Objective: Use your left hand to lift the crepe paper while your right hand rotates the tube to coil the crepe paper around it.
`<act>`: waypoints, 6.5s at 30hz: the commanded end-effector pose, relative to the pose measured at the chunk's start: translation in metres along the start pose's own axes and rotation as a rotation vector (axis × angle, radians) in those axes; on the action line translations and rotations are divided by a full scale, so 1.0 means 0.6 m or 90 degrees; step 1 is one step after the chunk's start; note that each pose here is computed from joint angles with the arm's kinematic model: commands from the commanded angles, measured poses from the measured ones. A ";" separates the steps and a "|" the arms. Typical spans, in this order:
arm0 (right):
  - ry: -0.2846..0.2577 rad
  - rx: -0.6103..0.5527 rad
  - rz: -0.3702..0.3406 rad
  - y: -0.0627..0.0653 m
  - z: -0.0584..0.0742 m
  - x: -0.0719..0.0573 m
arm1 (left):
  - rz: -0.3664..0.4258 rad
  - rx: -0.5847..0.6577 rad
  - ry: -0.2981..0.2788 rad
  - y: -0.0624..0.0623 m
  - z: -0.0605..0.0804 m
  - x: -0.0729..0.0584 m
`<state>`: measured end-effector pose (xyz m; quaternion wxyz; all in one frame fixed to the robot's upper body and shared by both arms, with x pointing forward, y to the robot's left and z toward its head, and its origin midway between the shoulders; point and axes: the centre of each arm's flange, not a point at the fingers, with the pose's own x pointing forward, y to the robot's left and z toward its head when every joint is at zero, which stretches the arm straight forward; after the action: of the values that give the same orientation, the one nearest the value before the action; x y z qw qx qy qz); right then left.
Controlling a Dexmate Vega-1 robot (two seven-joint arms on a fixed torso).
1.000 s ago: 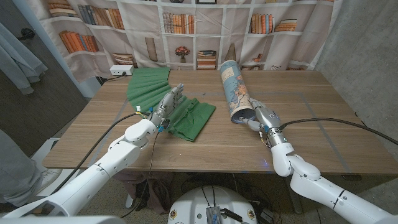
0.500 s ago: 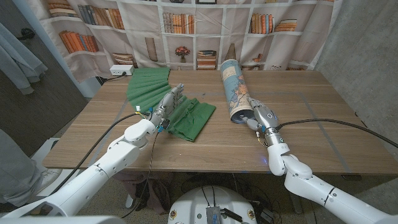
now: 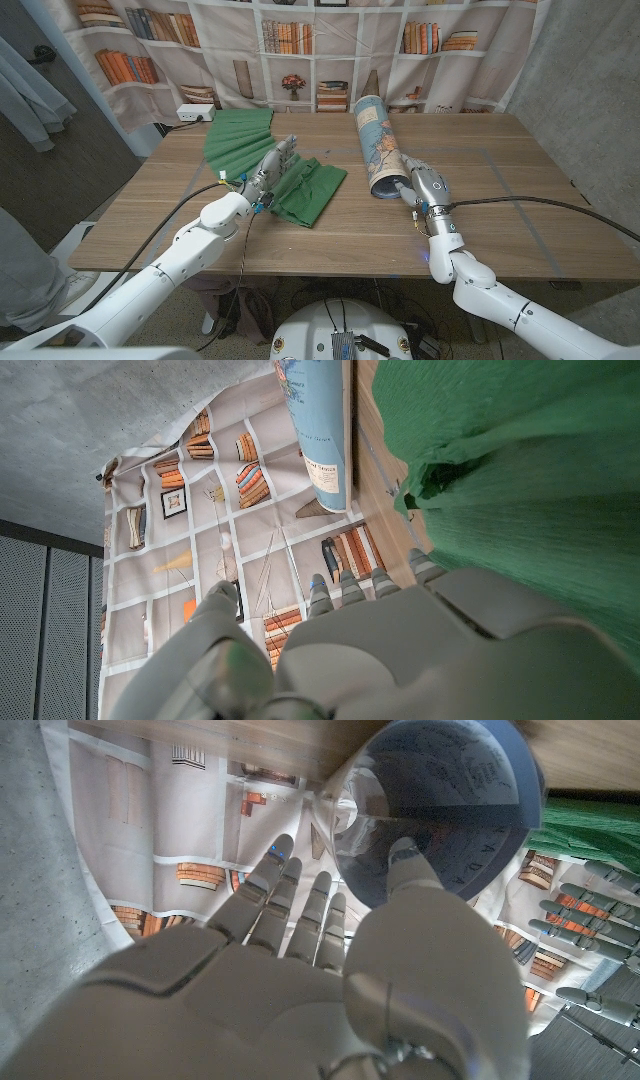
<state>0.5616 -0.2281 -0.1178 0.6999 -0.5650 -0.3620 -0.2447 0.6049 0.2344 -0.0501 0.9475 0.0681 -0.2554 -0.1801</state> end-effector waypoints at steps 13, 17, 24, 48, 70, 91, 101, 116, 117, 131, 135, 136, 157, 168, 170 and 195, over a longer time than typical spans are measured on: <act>0.011 -0.023 0.012 0.014 0.016 0.009 | -0.002 -0.011 -0.001 -0.002 -0.008 -0.015; 0.014 -0.022 0.014 0.015 0.017 0.011 | 0.000 -0.012 -0.003 -0.001 -0.008 -0.019; 0.021 -0.024 0.010 0.016 0.021 0.016 | 0.001 -0.015 -0.003 0.000 -0.011 -0.026; 0.056 0.037 -0.044 0.007 0.021 0.015 | -0.002 -0.022 0.001 -0.006 -0.017 -0.034; 0.251 0.423 -0.056 -0.016 -0.029 0.008 | -0.010 -0.023 0.005 -0.017 -0.020 -0.029; 0.328 0.670 0.001 -0.057 -0.046 0.016 | -0.009 -0.031 -0.010 -0.024 -0.014 -0.034; 0.324 0.715 0.014 -0.082 -0.055 0.017 | -0.003 0.042 -0.007 -0.022 0.005 -0.036; 0.317 0.802 0.035 -0.101 -0.062 0.023 | 0.003 0.053 -0.005 -0.023 0.010 -0.042; 0.316 0.809 0.037 -0.103 -0.064 0.024 | 0.003 0.055 -0.006 -0.022 0.011 -0.043; 0.294 0.848 0.056 -0.113 -0.083 0.025 | 0.015 0.023 -0.066 -0.015 0.054 -0.057; 0.290 0.853 0.061 -0.114 -0.084 0.026 | 0.022 0.078 -0.050 -0.016 0.064 -0.059; 0.287 0.852 0.063 -0.115 -0.084 0.026 | 0.023 0.091 -0.044 -0.017 0.065 -0.059; 0.284 0.842 0.081 -0.116 -0.086 0.025 | 0.159 0.290 0.042 -0.021 0.082 -0.092; 0.270 0.845 0.085 -0.122 -0.080 0.029 | 0.152 0.374 0.079 -0.029 0.085 -0.091; 0.267 0.847 0.085 -0.123 -0.078 0.030 | 0.157 0.410 0.086 -0.035 0.088 -0.090; 0.252 0.832 0.085 -0.134 -0.070 0.030 | 0.172 0.625 0.148 -0.073 0.107 -0.072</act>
<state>0.5233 -0.2883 -0.0593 0.9639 0.0096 -0.2639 -0.0331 0.5272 0.2168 -0.0298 0.8695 0.4366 -0.2220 0.0634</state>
